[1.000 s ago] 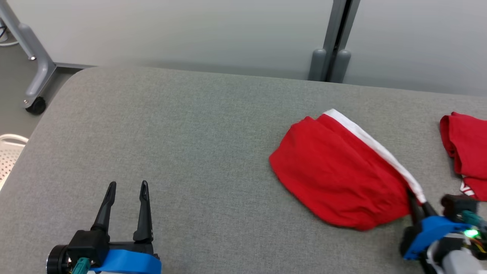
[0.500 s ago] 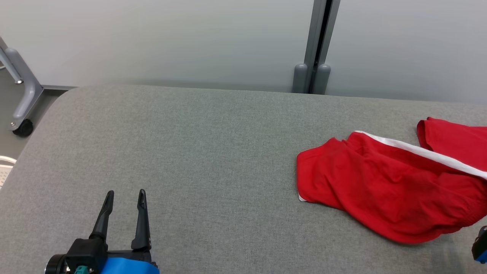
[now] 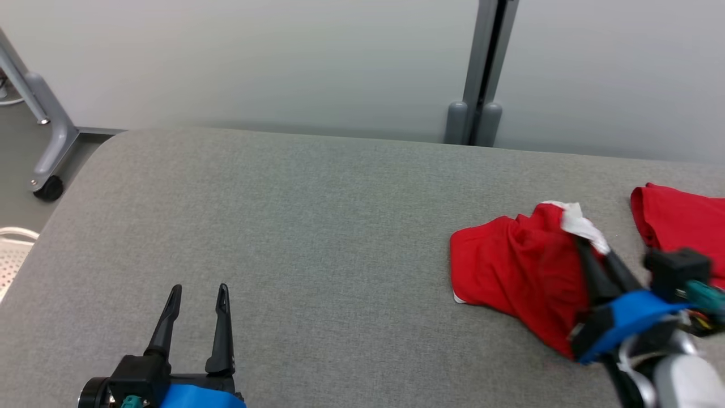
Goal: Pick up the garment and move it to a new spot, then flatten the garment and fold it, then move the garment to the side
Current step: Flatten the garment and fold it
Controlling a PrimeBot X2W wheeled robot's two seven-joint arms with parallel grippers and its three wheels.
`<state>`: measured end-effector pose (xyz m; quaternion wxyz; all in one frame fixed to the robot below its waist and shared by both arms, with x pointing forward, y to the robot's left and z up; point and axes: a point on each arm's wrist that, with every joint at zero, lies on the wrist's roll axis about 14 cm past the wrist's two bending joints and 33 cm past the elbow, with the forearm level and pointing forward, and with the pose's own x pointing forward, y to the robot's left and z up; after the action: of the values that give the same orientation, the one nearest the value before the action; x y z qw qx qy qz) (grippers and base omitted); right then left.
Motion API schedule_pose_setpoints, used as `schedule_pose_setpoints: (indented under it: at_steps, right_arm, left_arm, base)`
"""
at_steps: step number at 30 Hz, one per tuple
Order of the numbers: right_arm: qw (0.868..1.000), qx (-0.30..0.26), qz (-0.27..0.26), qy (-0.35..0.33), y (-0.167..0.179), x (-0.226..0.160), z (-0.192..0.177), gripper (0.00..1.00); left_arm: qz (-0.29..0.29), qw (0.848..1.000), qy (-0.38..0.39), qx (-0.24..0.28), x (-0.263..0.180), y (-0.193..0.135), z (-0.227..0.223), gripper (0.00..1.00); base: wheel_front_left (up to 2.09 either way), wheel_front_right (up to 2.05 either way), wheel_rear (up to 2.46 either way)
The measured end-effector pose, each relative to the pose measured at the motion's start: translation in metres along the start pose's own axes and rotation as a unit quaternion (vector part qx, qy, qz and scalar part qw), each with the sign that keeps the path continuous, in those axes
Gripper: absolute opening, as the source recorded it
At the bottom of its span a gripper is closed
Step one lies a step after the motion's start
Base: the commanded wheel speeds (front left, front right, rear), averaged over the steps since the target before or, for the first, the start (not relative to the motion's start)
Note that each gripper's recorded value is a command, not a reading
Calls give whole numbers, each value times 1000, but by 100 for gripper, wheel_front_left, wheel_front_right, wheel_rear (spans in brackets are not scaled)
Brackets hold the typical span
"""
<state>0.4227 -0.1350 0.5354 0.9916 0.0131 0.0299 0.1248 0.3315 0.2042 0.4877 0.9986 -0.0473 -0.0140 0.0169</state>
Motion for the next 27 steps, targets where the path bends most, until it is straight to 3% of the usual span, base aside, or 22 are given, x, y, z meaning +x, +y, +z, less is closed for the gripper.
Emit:
schedule_pose_setpoints:
  at_steps: [8,13,24,25,26,27]
  right_arm:
    - [988,6,153,-14,118,44,13,0]
    - [975,-2,220,-10,170,61,11,0]
    - [920,43,389,2,281,44,5,0]
    - [917,41,397,9,286,41,0,20]
    - [913,35,406,19,291,38,-7,96]
    - [910,34,412,26,294,36,-13,100]
  left_arm:
    - [25,1000,-2,-1,-6,14,2,100]
    - [41,999,6,-7,-13,22,-3,100]
    - [56,998,10,-13,-16,28,-4,100]
    - [58,998,10,-14,-16,29,-4,100]
    - [59,998,11,-15,-16,30,-4,100]
    - [60,998,11,-16,-14,30,-4,100]
  base:
    - [0,0,0]
    - [0,0,0]
    - [0,0,0]
    - [0,0,0]
    - [0,0,0]
    - [0,0,0]
